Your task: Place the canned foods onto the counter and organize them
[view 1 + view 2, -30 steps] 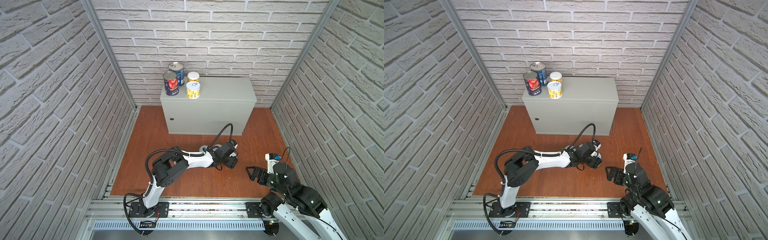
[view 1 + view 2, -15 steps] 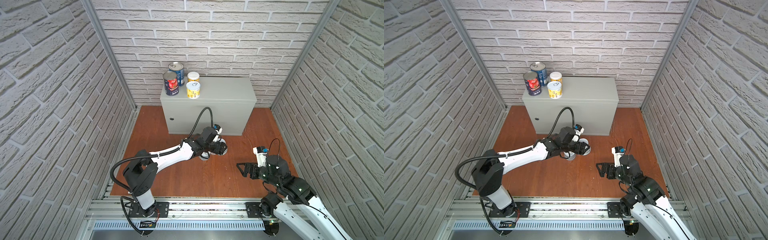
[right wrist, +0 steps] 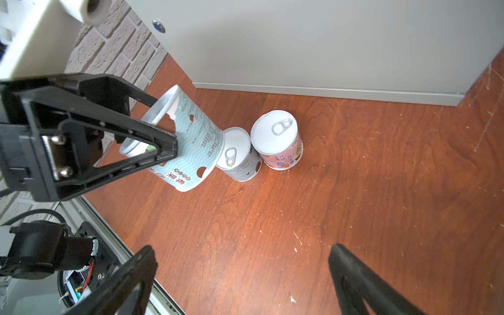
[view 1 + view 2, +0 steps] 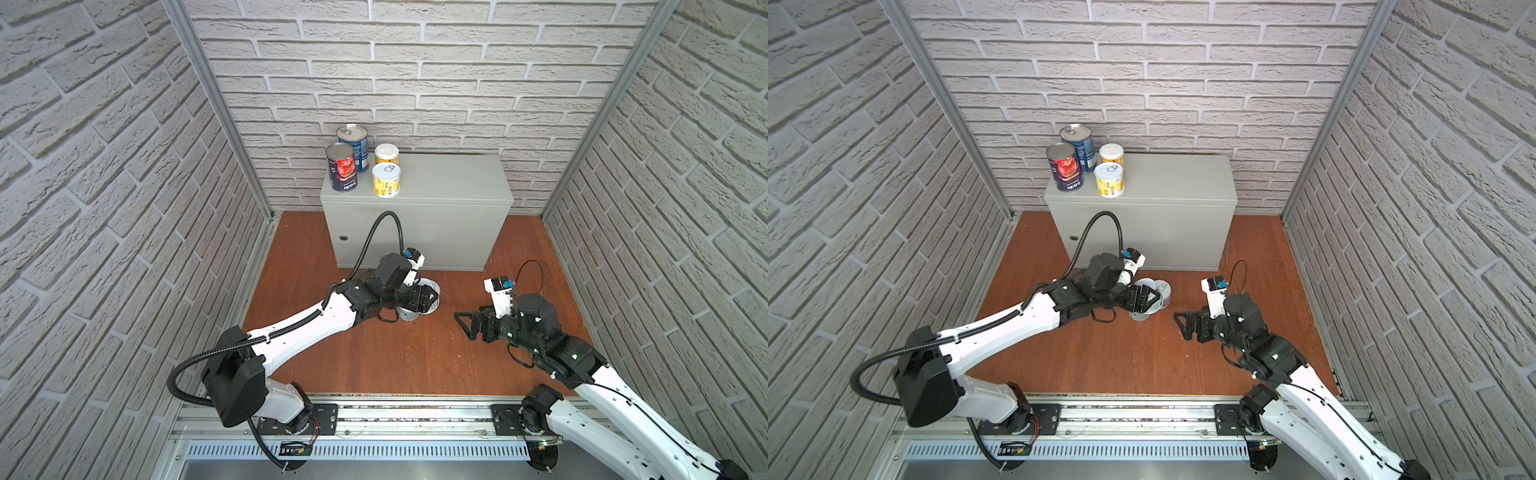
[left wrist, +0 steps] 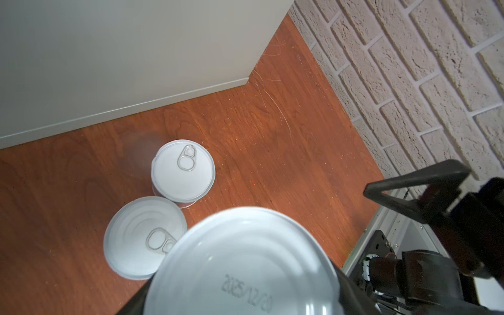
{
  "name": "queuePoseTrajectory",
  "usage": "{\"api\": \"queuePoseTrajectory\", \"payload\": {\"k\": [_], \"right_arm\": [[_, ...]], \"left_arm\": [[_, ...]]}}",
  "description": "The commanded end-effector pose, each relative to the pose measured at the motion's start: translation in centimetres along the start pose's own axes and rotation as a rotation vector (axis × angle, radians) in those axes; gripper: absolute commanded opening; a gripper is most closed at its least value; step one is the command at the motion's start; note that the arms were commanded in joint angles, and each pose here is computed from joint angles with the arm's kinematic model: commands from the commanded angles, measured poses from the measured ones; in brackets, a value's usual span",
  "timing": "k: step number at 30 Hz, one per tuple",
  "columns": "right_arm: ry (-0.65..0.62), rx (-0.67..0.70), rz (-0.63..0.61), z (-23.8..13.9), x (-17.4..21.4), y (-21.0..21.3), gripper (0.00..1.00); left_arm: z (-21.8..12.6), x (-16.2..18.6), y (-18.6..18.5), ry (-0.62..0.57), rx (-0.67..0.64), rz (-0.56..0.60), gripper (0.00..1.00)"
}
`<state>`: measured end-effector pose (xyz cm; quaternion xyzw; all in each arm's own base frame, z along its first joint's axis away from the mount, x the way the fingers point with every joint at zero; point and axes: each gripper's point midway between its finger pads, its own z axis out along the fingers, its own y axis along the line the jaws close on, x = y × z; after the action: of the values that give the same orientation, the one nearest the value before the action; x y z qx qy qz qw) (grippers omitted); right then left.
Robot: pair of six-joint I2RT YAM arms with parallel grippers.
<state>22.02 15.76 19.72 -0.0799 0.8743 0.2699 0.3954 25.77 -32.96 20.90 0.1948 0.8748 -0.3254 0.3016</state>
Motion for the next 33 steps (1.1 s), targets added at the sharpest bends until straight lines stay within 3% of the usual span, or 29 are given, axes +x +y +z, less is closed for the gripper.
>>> {"api": "queuePoseTrajectory", "payload": {"k": [1, 6, 12, 20, 33], "right_arm": [[-0.076, -0.064, -0.095, 0.5, -2.6, 2.6, 1.00], [-0.075, -0.113, -0.207, 2.3, -2.5, 5.4, 1.00], [-0.172, -0.249, -0.291, 2.9, -3.2, 9.1, 1.00], [-0.181, -0.261, -0.419, 3.9, -2.4, 10.4, 1.00], [-0.166, -0.242, -0.487, 4.5, -2.3, 10.5, 1.00]], "left_arm": [[-2.3, -2.2, -0.4, -0.095, 0.034, -0.021, 0.54], [-3.1, -2.2, 0.5, -0.096, 0.038, -0.070, 0.54], [-4.0, -2.2, 0.3, -0.087, 0.069, -0.099, 0.54], [-5.0, -1.2, -1.0, -0.036, 0.132, -0.120, 0.53], [-5.7, -1.9, -2.9, -0.041, 0.227, -0.114, 0.54]]}}
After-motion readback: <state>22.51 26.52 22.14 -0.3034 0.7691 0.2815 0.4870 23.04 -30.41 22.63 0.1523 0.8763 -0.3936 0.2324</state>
